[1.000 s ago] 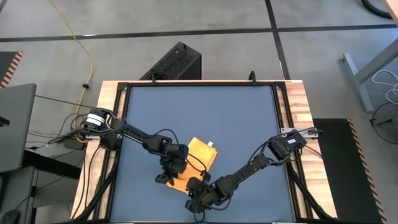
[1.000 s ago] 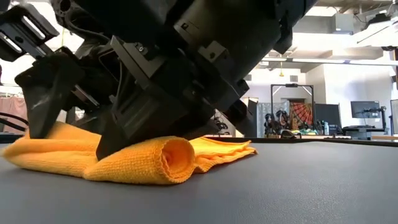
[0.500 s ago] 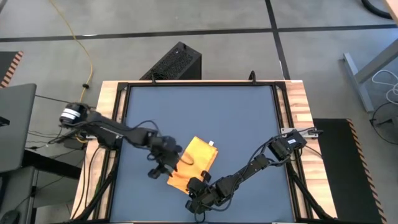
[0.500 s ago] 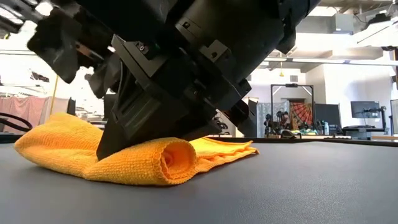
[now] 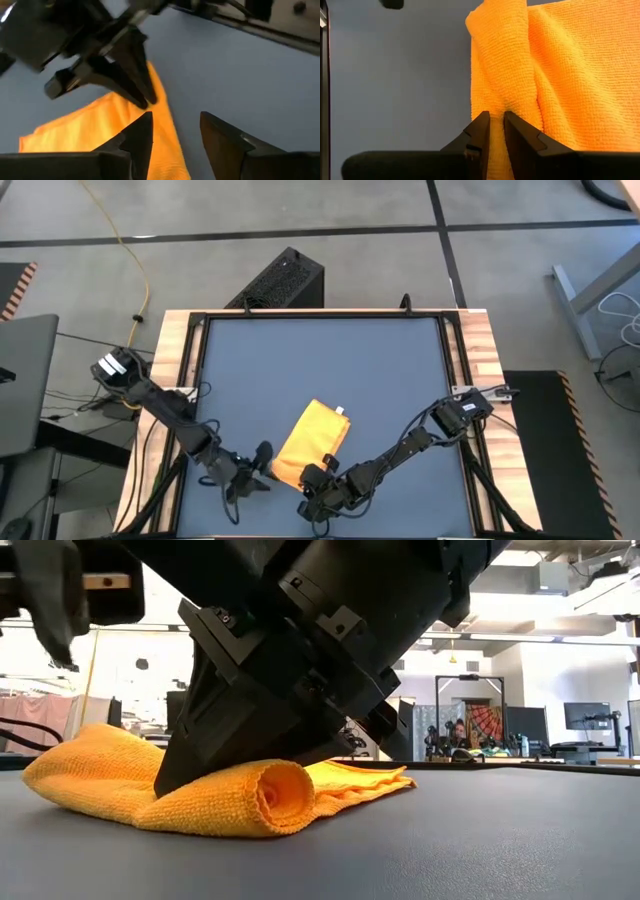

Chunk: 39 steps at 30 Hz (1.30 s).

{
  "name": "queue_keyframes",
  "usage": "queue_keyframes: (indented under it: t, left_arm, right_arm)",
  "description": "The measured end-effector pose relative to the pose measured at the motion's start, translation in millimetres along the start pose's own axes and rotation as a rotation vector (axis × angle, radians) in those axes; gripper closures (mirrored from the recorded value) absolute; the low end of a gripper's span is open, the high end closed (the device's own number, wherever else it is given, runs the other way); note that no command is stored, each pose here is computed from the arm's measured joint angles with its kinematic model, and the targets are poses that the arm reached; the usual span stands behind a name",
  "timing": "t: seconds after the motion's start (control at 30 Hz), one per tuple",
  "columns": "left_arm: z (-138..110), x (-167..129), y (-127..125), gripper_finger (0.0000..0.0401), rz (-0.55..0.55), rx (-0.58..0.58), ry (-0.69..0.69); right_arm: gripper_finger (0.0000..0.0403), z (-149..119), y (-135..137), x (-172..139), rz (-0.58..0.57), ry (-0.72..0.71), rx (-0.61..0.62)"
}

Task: Roll towel
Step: Roll the orange microfiber cloth

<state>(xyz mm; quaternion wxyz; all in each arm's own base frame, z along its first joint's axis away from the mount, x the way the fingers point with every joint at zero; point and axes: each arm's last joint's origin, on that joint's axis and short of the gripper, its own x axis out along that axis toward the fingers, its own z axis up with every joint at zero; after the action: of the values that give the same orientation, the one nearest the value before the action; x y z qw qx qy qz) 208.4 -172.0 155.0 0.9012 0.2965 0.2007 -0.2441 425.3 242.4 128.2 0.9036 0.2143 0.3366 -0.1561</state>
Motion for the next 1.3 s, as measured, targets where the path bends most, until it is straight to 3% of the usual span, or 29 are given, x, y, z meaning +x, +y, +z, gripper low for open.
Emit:
queue_keyframes:
  t: [0.27,0.53,0.63,0.83,0.97,1.2,1.3]
  left_arm:
    - [-12.3,0.3,-0.4,0.0207,-0.034,0.095,0.111]
    - [-23.6,12.3,0.9,0.0206,-0.102,0.148,0.135]
    - [-32.5,22.4,0.4,0.021,-0.067,0.188,0.177]
    - [-38.5,27.8,6.8,0.0215,0.001,0.156,0.218]
    - [-42.4,28.2,10.3,0.025,0.007,0.137,0.248]
    - [-48.2,29.1,16.1,0.0384,-0.002,0.088,0.278]
    - [-47.0,28.2,17.9,0.0393,-0.002,0.066,0.267]
  right_arm:
    - [0.0316,0.5,-0.3,0.4,0.001,-0.001,0.036]
    - [0.0316,1.7,-1.1,1.1,-0.001,-0.002,0.062]
    - [0.0316,3.3,-2.0,2.2,0.0,-0.002,0.074]
    - [0.0316,3.4,-2.1,2.5,0.008,0.011,0.09]
    - [0.0316,3.7,-2.0,2.1,0.009,0.012,0.09]
    - [0.0316,8.5,0.2,-6.7,0.019,0.014,0.039]
    - [0.0316,14.6,2.8,-15.1,0.035,0.004,0.02]
